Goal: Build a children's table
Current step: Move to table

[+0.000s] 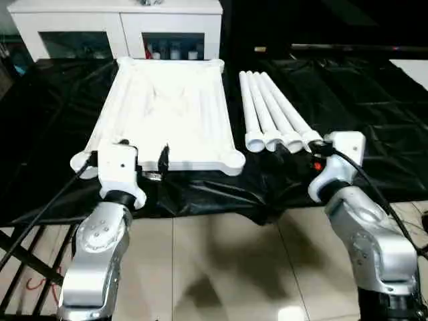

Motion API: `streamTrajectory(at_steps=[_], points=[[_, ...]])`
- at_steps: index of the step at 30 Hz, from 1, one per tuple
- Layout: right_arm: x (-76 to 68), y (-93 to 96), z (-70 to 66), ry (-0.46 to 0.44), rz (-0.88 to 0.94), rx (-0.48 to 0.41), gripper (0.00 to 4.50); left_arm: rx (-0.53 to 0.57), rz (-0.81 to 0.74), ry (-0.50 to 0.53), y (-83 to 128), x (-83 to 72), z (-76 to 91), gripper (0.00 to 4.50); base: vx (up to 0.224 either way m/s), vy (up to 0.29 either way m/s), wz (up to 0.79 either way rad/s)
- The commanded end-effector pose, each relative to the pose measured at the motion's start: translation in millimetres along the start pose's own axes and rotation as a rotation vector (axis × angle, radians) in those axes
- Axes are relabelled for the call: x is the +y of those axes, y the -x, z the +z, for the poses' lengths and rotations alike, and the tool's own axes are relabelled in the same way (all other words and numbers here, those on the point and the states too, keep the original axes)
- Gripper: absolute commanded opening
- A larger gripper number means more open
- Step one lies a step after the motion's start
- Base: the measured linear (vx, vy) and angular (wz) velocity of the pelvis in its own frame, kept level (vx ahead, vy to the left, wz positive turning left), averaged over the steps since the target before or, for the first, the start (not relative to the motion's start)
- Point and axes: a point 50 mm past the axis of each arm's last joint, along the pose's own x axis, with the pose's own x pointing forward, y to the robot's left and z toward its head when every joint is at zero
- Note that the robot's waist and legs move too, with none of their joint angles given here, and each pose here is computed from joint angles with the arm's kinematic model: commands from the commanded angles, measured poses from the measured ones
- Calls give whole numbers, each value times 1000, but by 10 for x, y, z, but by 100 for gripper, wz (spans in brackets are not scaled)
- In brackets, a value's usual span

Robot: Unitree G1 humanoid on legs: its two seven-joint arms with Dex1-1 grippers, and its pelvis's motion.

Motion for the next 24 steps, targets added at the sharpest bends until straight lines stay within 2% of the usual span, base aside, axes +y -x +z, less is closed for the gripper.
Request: streamTrajectory(at_steps=[1,2,4,6,9,15,17,20,22,24], points=[[-52,-3,11,29,-60,-17,444,24,-22,-1,-3,-57,-25,450,66,7,1],[-37,-8,-12,85,-57,-14,444,30,-15,4,-3,-49,-37,450,66,7,1],[-5,-11,-62,108,-21,6,444,34,-3,6,-7,-30,-48,450,66,8,1],[32,7,-138,45,22,36,444,33,2,17,-15,-26,-44,450,59,8,2],[102,45,-169,85,75,41,444,37,-15,17,-10,-48,-44,450,55,10,11],[138,40,-136,70,70,21,444,40,-15,31,-7,-52,-38,450,79,-19,60],[139,36,-151,28,66,37,444,39,-18,39,-14,-48,-32,450,19,-97,34],[126,45,-151,36,61,59,444,42,-25,39,-23,-66,-45,450,37,-105,23],[136,50,-128,5,77,62,444,43,-32,37,-27,-79,-46,450,39,-69,22],[130,33,-99,29,51,45,444,46,-37,38,-34,-76,-47,450,25,-39,20]])
